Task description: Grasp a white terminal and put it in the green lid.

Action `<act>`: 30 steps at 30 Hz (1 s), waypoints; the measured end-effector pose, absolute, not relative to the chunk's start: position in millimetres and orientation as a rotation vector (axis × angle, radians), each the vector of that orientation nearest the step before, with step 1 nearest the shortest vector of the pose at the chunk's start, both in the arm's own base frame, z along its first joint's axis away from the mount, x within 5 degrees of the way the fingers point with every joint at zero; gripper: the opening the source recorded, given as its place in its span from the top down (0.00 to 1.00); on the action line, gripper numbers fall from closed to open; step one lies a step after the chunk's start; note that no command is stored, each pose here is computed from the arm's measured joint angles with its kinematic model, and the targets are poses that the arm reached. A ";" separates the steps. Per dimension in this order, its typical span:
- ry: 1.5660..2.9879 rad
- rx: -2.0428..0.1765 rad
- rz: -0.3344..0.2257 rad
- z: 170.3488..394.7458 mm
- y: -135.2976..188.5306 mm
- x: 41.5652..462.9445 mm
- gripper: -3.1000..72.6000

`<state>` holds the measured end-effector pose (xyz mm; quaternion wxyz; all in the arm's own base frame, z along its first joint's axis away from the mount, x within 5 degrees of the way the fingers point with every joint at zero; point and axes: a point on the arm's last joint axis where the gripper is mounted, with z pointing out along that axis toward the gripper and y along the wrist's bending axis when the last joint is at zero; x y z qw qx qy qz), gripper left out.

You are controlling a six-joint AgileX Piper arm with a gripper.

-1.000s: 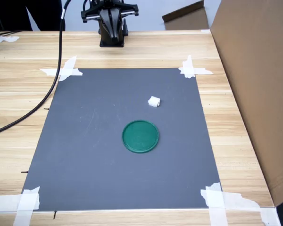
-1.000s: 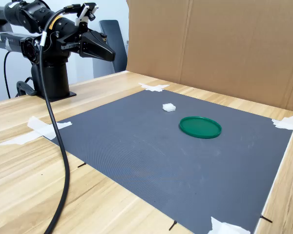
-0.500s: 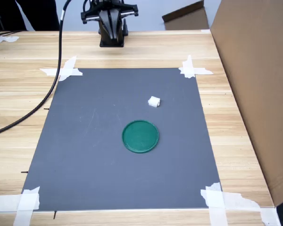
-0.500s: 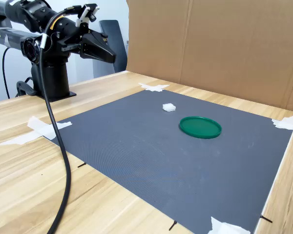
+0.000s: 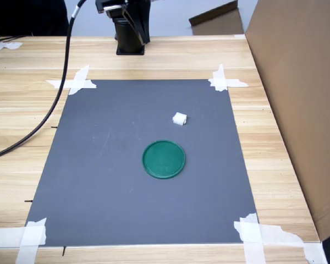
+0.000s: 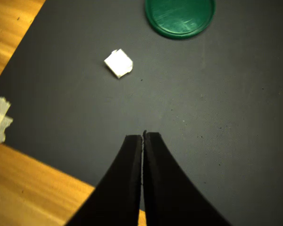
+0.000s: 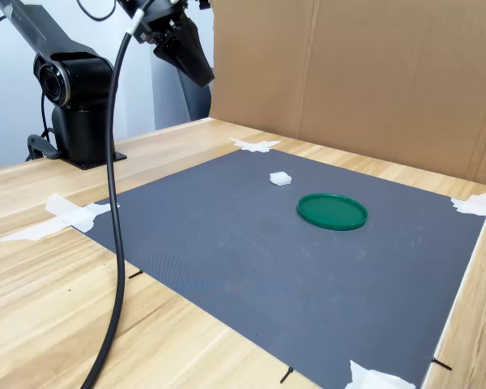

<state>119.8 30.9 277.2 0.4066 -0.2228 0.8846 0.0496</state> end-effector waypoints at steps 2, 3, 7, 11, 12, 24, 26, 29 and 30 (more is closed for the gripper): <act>2.251 -0.612 0.120 282.8 32.0 123.5 0.99; 2.257 -0.628 0.118 284.7 32.3 125.0 0.99; 2.352 -0.826 0.053 296.1 32.0 142.1 0.99; 2.390 -0.896 0.018 302.1 31.2 154.7 0.96; 2.400 -0.906 0.016 302.9 31.2 156.7 0.95; 2.432 -0.914 0.018 316.7 37.7 218.5 0.40; 2.445 -0.910 0.035 316.2 40.1 233.5 0.34; 2.468 -0.895 0.053 316.5 43.1 255.5 0.33; 2.468 -0.890 0.059 317.3 43.7 257.8 0.33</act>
